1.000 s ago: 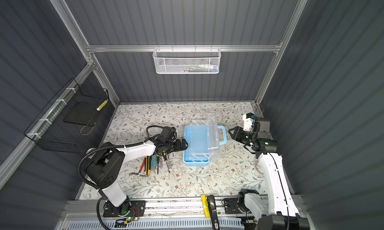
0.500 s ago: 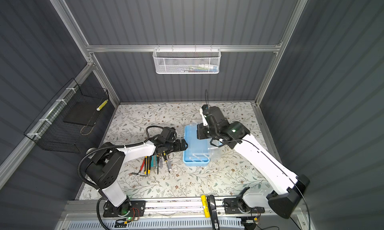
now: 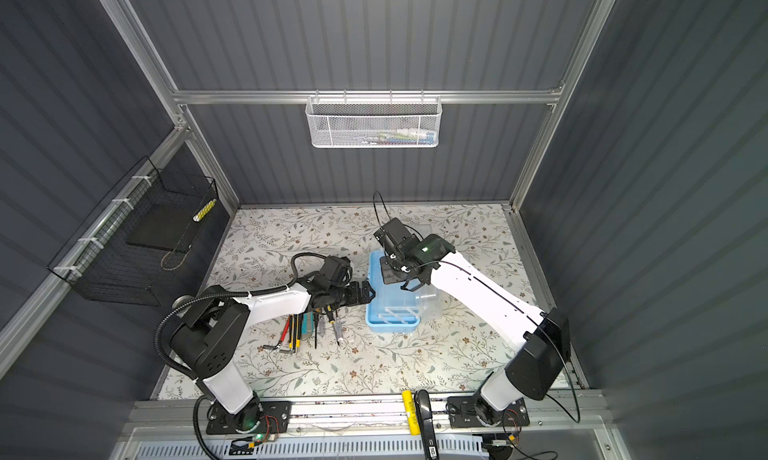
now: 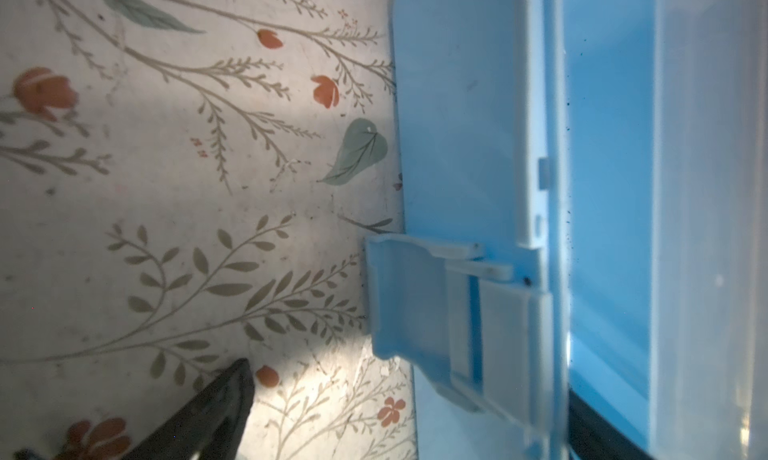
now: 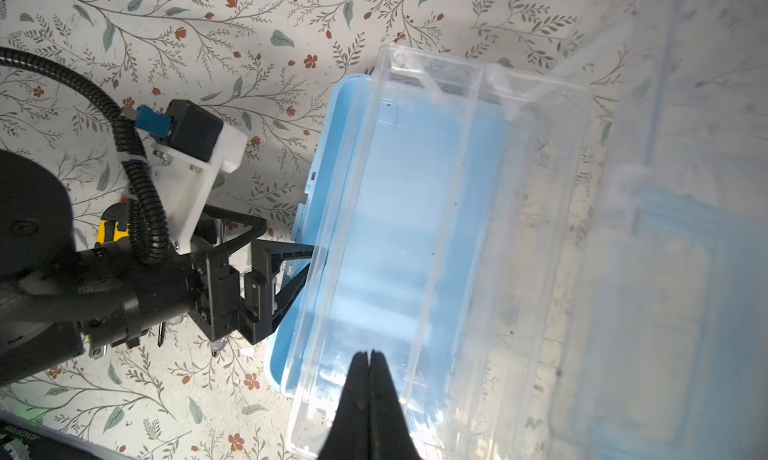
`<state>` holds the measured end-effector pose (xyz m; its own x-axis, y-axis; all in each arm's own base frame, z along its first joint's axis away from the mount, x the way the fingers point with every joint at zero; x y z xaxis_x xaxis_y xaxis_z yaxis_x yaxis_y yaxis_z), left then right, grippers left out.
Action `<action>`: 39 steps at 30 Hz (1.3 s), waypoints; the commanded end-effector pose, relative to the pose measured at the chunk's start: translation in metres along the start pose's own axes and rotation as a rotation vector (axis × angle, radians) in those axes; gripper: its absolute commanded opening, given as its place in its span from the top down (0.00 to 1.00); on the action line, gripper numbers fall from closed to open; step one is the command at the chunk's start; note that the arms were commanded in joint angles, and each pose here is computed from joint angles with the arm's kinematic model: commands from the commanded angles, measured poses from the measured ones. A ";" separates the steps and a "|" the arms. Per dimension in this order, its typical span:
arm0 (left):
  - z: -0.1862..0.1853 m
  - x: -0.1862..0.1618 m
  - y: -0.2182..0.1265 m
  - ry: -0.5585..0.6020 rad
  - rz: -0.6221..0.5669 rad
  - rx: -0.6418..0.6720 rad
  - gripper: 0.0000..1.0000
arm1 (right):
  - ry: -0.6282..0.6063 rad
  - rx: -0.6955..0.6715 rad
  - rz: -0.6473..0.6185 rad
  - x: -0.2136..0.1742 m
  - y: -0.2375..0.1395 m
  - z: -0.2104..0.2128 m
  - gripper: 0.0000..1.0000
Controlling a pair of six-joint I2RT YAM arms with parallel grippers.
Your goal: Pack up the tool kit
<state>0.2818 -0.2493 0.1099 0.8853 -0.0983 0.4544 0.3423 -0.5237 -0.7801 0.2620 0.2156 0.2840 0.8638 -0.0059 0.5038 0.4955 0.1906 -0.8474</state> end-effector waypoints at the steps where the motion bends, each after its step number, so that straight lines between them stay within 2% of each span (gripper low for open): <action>1: -0.004 -0.005 -0.004 0.017 -0.003 -0.020 0.00 | 0.024 -0.029 0.011 -0.007 0.000 -0.018 1.00; 16: -0.016 -0.007 -0.001 0.039 -0.006 -0.057 0.01 | 0.181 0.014 -0.009 -0.031 0.000 -0.077 1.00; 20: -0.023 0.003 -0.011 0.049 -0.044 -0.058 0.01 | 0.163 -0.002 -0.028 -0.029 -0.010 -0.084 0.97; 22: -0.027 0.014 -0.027 0.087 -0.084 -0.019 0.01 | 0.139 0.024 -0.026 -0.027 -0.014 -0.080 0.95; 24: -0.028 0.025 -0.051 0.120 -0.128 0.074 0.00 | 0.111 0.081 -0.028 -0.026 -0.017 -0.070 0.92; 29: -0.017 0.035 -0.132 0.169 -0.259 0.306 0.01 | -0.009 0.235 -0.030 -0.028 -0.018 -0.020 0.87; 34: 0.011 0.016 -0.188 0.160 -0.315 0.471 0.00 | -0.130 0.345 0.011 -0.042 0.000 0.038 0.72; 39: 0.039 -0.014 -0.215 0.162 -0.351 0.624 0.01 | -0.246 0.364 0.081 -0.070 0.030 0.087 0.68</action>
<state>0.2244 -0.1283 0.2791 0.5875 -0.0505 0.8076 0.7949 -0.1507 -0.5877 0.2131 0.2839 0.2424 0.8488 0.2082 0.4860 0.3409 0.4871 -0.8040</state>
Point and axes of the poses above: each gripper's point midway between its finger pads, its own y axis out along the fingers, its own z axis along the line the jaws close on, x = y × z, the point moved 8 cm from there along -y, back along the fingers, and after that the axes turned 10 degrees about y, right-handed, at the moved point
